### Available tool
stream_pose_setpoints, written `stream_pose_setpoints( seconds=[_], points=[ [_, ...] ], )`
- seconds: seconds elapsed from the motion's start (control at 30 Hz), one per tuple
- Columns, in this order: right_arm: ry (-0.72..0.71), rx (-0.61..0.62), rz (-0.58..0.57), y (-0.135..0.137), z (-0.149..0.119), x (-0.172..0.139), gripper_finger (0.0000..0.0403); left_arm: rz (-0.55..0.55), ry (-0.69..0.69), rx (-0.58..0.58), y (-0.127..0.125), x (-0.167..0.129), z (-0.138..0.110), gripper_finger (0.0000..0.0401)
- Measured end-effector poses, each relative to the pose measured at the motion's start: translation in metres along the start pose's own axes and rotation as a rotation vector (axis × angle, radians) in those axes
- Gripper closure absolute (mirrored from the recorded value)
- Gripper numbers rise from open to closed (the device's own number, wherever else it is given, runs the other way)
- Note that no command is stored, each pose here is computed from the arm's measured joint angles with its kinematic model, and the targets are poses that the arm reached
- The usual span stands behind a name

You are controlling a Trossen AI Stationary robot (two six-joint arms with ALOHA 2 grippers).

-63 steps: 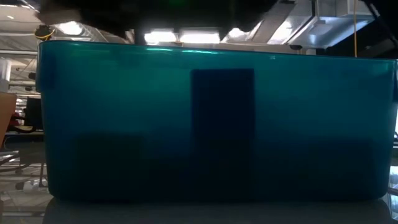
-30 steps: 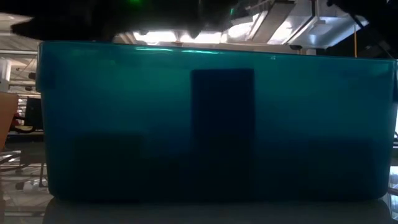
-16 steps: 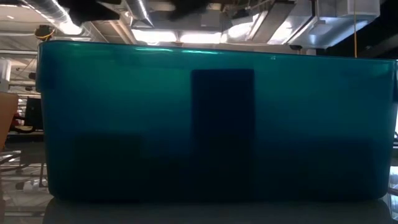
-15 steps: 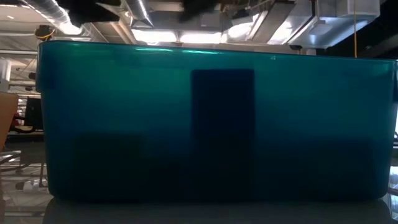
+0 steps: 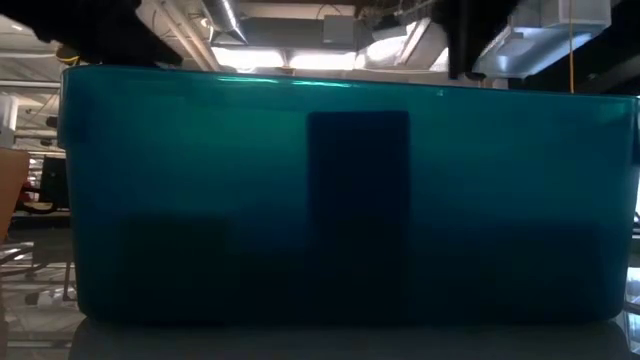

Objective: Sort blocks by size
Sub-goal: Put the light blue rectangular block into the yellow bin

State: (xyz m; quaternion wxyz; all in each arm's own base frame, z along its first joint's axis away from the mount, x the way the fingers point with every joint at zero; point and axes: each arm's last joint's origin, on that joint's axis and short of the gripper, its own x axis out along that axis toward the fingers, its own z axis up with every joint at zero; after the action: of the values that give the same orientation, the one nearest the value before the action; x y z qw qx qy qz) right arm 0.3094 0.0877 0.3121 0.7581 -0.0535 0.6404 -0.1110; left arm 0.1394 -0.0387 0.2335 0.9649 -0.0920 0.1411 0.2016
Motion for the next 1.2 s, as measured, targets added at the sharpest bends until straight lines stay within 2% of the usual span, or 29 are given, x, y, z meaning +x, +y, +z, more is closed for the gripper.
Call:
stream_pose_setpoints(
  seconds=[0.3, 0.6, 0.83, 1.0, 1.2],
  points=[
    [0.194, 0.110, -0.085, -0.036, -0.072, 0.057, 0.0185, -0.014, -0.018, -0.045, 0.000, 0.004, -0.013, 0.0151],
    [0.341, 0.107, -0.047, -0.046, -0.115, 0.116, 0.0185, -0.027, -0.045, -0.069, -0.001, 0.005, -0.012, 0.0151],
    [0.322, 0.044, 0.052, -0.039, -0.125, 0.139, 0.0185, -0.029, -0.055, -0.074, -0.001, 0.005, -0.011, 0.0151],
    [0.276, -0.030, 0.033, -0.038, -0.129, 0.150, 0.0185, -0.027, -0.061, -0.063, -0.001, 0.005, -0.010, 0.0151],
    [0.310, -0.022, 0.035, -0.038, -0.136, 0.160, 0.0185, -0.026, -0.060, -0.062, -0.001, 0.005, -0.010, 0.0151]
  ],
)
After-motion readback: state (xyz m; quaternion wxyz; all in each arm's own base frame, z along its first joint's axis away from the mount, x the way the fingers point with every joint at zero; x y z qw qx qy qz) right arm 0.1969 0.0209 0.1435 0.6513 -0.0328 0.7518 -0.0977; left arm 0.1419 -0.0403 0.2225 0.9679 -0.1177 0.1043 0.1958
